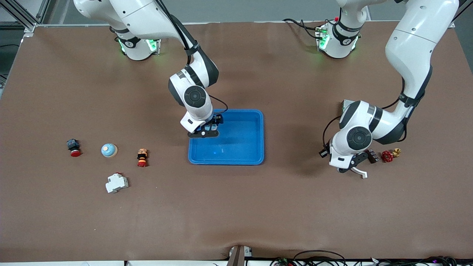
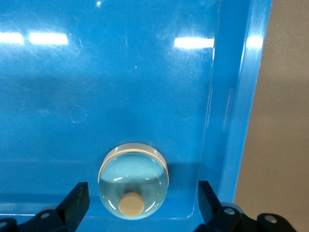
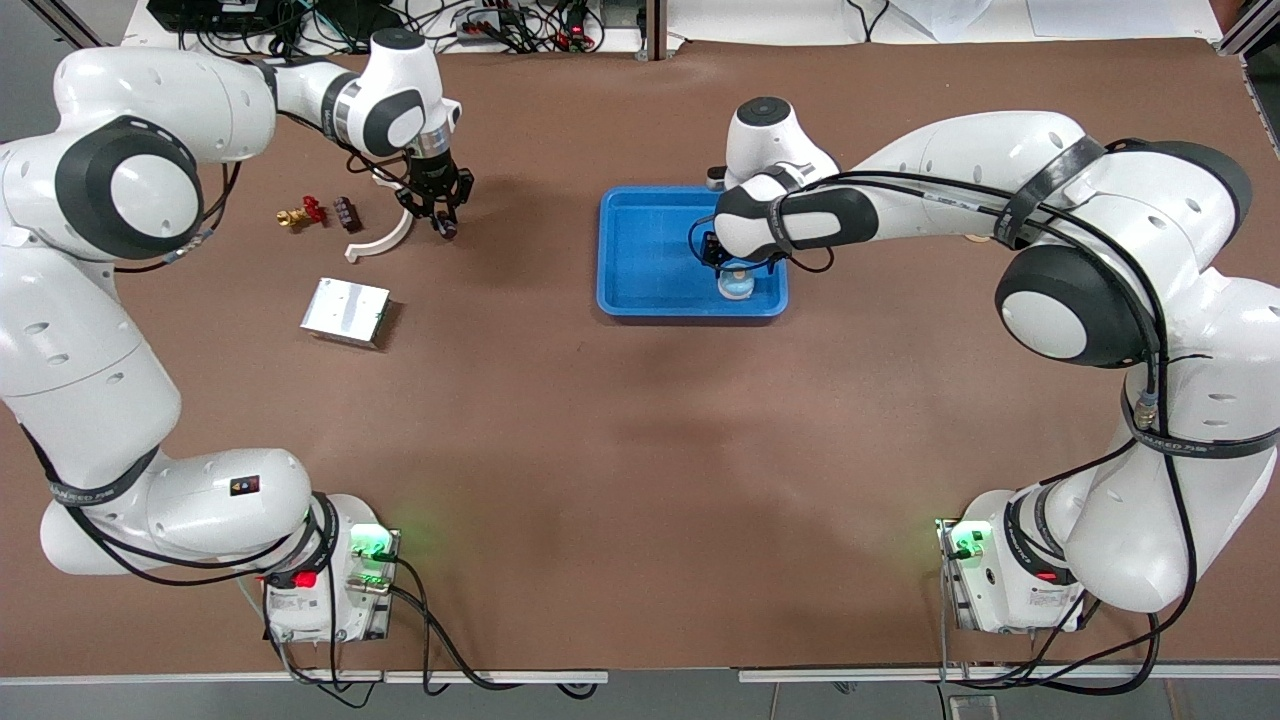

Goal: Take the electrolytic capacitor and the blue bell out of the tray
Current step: 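Set the capacitor down with the left gripper while the right gripper lifts the bell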

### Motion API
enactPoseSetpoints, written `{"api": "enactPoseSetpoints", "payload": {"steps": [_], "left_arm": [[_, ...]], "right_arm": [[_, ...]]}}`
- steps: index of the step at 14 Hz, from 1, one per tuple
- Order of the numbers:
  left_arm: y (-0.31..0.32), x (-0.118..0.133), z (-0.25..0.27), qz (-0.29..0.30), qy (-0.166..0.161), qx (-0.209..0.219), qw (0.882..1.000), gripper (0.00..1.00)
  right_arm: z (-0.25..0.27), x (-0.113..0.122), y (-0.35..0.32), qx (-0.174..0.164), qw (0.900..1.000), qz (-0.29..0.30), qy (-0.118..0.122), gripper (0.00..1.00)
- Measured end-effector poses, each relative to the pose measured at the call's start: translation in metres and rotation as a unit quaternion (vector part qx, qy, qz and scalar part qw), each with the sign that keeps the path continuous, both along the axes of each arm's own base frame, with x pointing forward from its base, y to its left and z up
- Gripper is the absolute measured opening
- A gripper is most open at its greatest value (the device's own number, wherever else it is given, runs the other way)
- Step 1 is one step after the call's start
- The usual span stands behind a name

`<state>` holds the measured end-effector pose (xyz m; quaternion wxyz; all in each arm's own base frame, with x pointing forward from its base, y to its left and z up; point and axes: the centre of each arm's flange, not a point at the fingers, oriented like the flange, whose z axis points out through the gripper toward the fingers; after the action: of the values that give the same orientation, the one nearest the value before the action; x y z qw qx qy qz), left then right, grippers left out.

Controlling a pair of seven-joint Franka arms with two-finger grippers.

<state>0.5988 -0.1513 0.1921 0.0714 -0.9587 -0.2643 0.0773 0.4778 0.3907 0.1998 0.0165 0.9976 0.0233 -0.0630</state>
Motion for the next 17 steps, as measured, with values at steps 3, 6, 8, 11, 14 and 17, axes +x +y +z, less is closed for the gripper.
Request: {"api": "enactPoseSetpoints", "payload": {"steps": [3, 6, 8, 11, 14, 17], "left_arm": [[0.0, 0.0, -0.003, 0.001, 0.001, -0.001, 1.0, 0.48], [-0.001, 0.005, 0.004, 0.002, -0.008, -0.003, 1.0, 0.78], [-0.009, 0.013, 0.032, -0.003, -0.031, -0.005, 0.999, 0.98], [-0.028, 0.023, 0.112, -0.024, -0.062, 0.006, 0.998, 1.0], [-0.024, 0.04, 0.193, -0.06, -0.083, 0.019, 0.995, 1.0], [-0.014, 0.051, 0.232, -0.068, -0.107, 0.018, 0.992, 1.0]], "right_arm": [[-0.008, 0.002, 0.002, -0.001, 1.0, 0.0, 0.001, 1.0], [-0.011, 0.004, 0.003, -0.001, 1.0, 0.0, 0.0, 0.96], [-0.011, 0.004, 0.004, -0.001, 1.0, 0.0, 0.0, 0.89], [-0.009, 0.005, 0.005, 0.001, 1.0, 0.0, -0.001, 0.63], [-0.009, 0.005, 0.006, 0.001, 1.0, 0.001, -0.001, 0.63], [-0.005, 0.007, 0.007, 0.003, 1.0, 0.002, -0.003, 0.63]]}}
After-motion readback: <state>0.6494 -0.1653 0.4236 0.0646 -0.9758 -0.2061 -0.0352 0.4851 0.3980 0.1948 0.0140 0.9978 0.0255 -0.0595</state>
